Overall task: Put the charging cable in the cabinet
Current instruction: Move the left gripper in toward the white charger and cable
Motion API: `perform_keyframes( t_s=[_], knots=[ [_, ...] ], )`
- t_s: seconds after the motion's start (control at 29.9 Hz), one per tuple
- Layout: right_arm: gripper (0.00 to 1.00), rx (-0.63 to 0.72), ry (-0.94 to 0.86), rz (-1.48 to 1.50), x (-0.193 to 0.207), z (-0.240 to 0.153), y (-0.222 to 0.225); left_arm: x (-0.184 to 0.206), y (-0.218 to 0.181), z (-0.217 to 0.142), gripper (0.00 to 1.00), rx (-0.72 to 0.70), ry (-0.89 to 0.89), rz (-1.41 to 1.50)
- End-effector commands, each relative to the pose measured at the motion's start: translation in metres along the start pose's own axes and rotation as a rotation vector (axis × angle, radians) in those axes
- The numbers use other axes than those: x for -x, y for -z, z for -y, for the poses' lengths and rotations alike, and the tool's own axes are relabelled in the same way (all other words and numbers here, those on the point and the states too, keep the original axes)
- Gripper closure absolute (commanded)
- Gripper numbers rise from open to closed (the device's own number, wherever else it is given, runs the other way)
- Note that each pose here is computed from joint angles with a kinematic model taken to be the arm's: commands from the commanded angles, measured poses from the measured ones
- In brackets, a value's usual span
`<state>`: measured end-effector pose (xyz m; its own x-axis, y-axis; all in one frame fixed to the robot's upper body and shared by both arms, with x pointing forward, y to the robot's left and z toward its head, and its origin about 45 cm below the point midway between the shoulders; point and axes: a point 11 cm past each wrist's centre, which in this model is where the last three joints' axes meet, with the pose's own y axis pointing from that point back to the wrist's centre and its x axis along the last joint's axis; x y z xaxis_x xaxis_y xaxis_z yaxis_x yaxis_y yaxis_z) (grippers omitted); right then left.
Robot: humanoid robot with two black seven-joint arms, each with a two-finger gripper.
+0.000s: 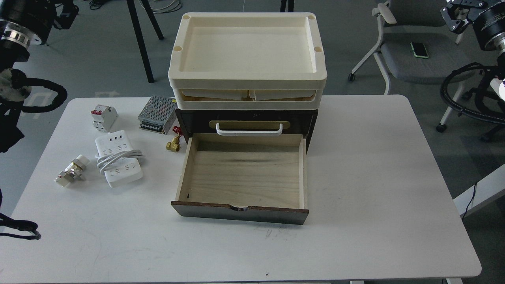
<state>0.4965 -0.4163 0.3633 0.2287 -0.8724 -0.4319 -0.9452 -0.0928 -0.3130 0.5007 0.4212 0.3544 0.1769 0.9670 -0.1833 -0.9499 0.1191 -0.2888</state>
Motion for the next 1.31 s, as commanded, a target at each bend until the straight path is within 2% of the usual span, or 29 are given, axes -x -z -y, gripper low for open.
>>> perform_keyframes(
  t_s=[0.0,0.2,0.27,0.37,0.64,0.84,0.97,1.11,1.21,1.27],
  knots=[
    [0.00,0.008,0.004,0.005,0.002,0.000,-0.005,-0.001,0.000,-0.001,0.00,-0.002,-0.002,0.003],
    [0.00,0.011,0.018,0.020,0.009,0.003,-0.010,-0.008,-0.009,-0.001,0.00,0.038,-0.035,-0.031],
    [0.00,0.007,0.019,0.022,0.009,0.003,-0.009,-0.026,-0.017,-0.007,0.00,0.092,-0.110,-0.089],
    [0.00,0.011,0.029,0.031,0.012,0.002,-0.011,-0.059,0.002,-0.036,0.00,0.097,-0.234,-0.147],
    [0.00,0.010,0.033,0.037,0.013,0.002,-0.011,-0.069,0.011,-0.048,0.00,0.092,-0.276,-0.163],
    [0.00,0.009,0.018,0.027,0.006,-0.002,-0.008,-0.075,-0.002,-0.049,0.00,0.162,-0.304,-0.227],
    [0.00,0.026,0.006,0.036,0.000,-0.010,-0.016,-0.092,-0.025,-0.056,0.00,0.291,-0.372,-0.324],
    [0.00,0.030,-0.008,0.040,-0.007,-0.016,-0.018,-0.067,-0.046,-0.037,0.01,0.320,-0.252,-0.350],
    [0.00,0.020,-0.011,0.043,-0.008,-0.016,-0.014,-0.038,-0.074,-0.030,0.01,0.275,-0.072,-0.273],
    [0.00,0.015,-0.007,0.046,-0.006,-0.015,-0.013,-0.004,-0.097,-0.030,0.01,0.221,0.099,-0.179]
  ],
)
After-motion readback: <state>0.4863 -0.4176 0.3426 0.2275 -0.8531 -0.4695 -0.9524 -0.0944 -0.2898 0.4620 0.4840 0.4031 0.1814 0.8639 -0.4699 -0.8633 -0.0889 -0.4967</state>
